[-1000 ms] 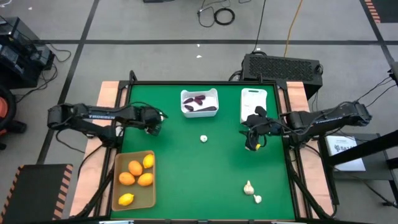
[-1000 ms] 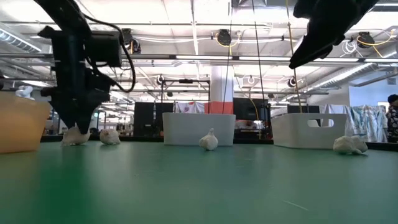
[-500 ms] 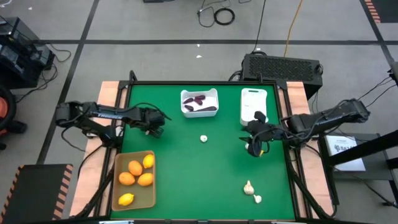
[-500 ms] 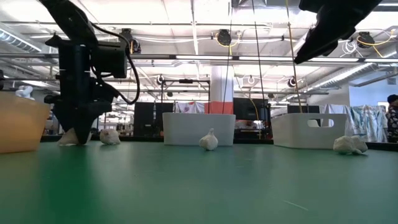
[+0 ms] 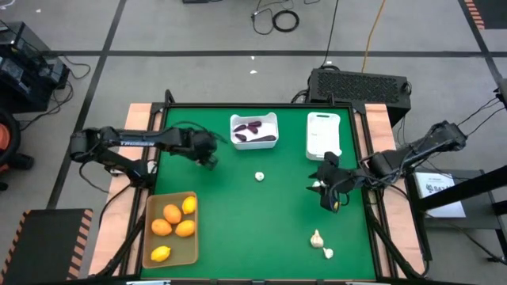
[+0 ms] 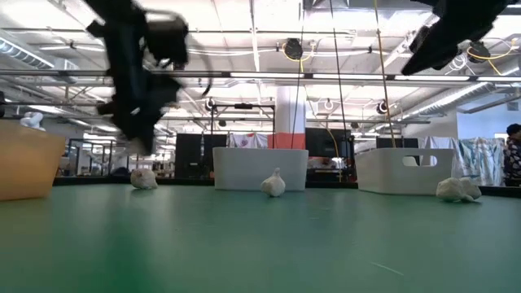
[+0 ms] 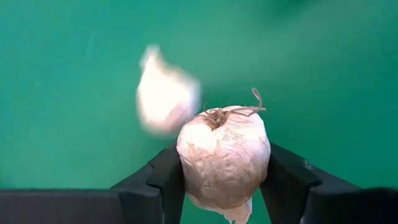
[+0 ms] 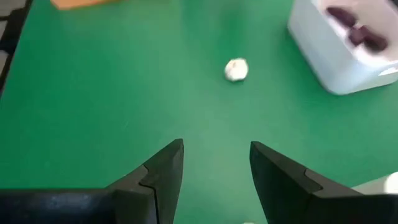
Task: Sort produce into baskets
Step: Put the white garlic into the right white bin
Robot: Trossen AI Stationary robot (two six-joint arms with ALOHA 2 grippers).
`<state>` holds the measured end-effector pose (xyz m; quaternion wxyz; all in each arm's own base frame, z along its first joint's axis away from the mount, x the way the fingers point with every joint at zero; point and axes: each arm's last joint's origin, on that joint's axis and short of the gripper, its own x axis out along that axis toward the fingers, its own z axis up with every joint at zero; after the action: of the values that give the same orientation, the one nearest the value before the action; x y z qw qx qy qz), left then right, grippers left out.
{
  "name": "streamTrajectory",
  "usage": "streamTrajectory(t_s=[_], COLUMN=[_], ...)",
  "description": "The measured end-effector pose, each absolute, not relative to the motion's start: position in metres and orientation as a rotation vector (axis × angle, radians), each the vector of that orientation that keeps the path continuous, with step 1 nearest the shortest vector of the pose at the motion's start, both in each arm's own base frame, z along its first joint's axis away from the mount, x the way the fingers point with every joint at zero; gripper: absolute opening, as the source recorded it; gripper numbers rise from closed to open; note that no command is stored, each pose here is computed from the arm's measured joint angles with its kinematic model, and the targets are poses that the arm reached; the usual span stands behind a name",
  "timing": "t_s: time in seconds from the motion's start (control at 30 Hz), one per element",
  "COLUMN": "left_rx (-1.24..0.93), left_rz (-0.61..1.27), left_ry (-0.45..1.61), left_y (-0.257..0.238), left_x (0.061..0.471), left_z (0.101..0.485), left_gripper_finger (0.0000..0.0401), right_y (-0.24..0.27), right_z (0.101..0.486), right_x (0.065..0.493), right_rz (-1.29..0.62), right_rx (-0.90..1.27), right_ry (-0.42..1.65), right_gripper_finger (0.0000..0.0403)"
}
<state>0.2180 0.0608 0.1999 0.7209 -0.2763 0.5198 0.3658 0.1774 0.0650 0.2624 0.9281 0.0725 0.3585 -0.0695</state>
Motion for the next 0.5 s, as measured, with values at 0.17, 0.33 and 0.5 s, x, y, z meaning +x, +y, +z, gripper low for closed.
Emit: streamTrajectory(t_s=[0.17,0.33,0.5], left_rx=[-0.567,-0.481,-0.416], left_rz=[0.686,0.531,0.461], left_ry=[0.876,0.509,0.421], left_y=[0.067,0.067,0.071], left_x=[0.252,0.286,0.324], left_z=[0.255,0.302,0.300], left_gripper_finger=[0.0170,0.0170,0.0170], right_y=[0.075,0.082,0.086], right_z=[0.246,0.241,0.241], right_x=[0.174,0.173,0.172], right_rz=[-0.124,-0.125,-0.100], right_rx=[0.160,0.187,0.175], right_ry=[0.786,0.805,0.812], right_gripper_finger=[0.0176,0.0176,0.0176])
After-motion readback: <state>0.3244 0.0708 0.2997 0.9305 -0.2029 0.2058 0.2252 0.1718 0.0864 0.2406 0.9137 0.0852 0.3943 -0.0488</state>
